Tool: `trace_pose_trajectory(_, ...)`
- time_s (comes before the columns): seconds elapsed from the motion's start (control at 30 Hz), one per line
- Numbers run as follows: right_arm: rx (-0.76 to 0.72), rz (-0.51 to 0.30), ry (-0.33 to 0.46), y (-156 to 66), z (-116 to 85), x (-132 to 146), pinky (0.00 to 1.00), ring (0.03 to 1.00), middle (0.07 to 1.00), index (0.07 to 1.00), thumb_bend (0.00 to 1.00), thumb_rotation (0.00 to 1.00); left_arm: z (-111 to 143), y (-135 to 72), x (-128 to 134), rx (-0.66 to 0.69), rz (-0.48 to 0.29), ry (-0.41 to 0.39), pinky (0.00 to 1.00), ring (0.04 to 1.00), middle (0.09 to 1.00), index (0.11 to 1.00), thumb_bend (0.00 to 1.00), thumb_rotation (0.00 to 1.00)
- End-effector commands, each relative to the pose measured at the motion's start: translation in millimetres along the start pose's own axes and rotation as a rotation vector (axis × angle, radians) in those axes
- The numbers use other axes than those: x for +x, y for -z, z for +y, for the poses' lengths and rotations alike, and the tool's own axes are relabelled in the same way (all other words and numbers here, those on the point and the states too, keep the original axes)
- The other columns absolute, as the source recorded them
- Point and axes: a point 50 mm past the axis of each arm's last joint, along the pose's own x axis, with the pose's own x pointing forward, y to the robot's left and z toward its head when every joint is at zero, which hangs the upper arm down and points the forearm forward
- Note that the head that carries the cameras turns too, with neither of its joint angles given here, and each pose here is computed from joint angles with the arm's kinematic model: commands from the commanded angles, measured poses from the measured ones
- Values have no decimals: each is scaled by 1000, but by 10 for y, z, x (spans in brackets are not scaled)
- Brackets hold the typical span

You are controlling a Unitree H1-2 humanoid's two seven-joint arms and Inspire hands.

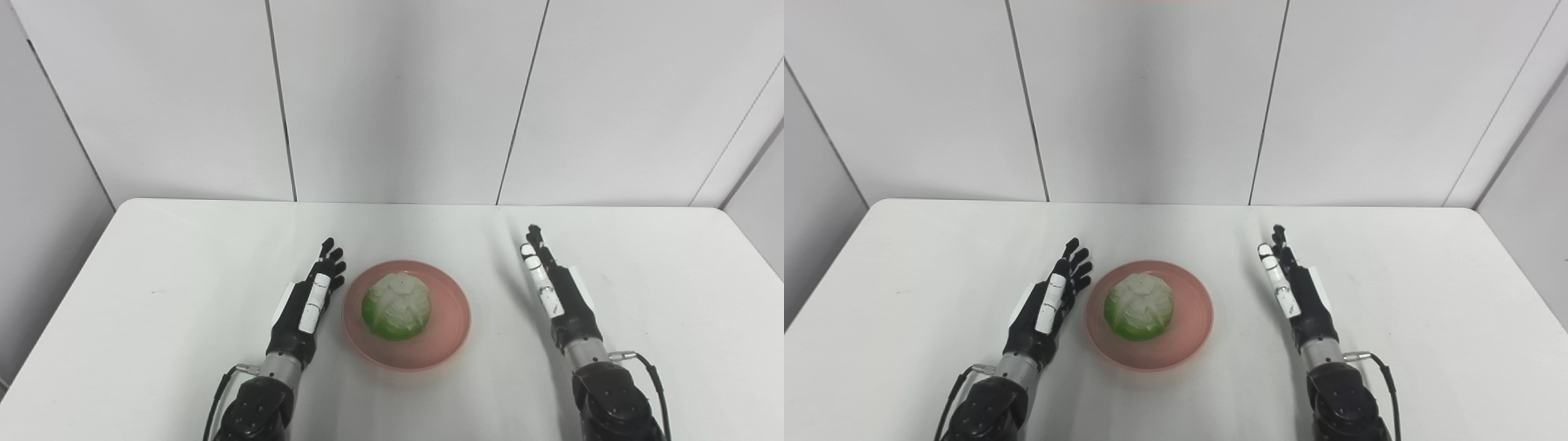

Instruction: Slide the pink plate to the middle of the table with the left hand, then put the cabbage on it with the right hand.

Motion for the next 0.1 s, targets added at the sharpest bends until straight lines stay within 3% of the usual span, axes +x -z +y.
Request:
trace_pose_trajectory(0.0,37,-76,-14,-95,3,91,1000,1000,1000,1000,468,1000,-41,171,-59,16,78,-8,993,961,984,995,854,1000)
trace_pose_trajectory(0.07,54,-69,-21,-40,1,101,1000,1000,1000,1000,476,1000,-34,178,-55,25,78,-10,990,956,979,991,862,1000)
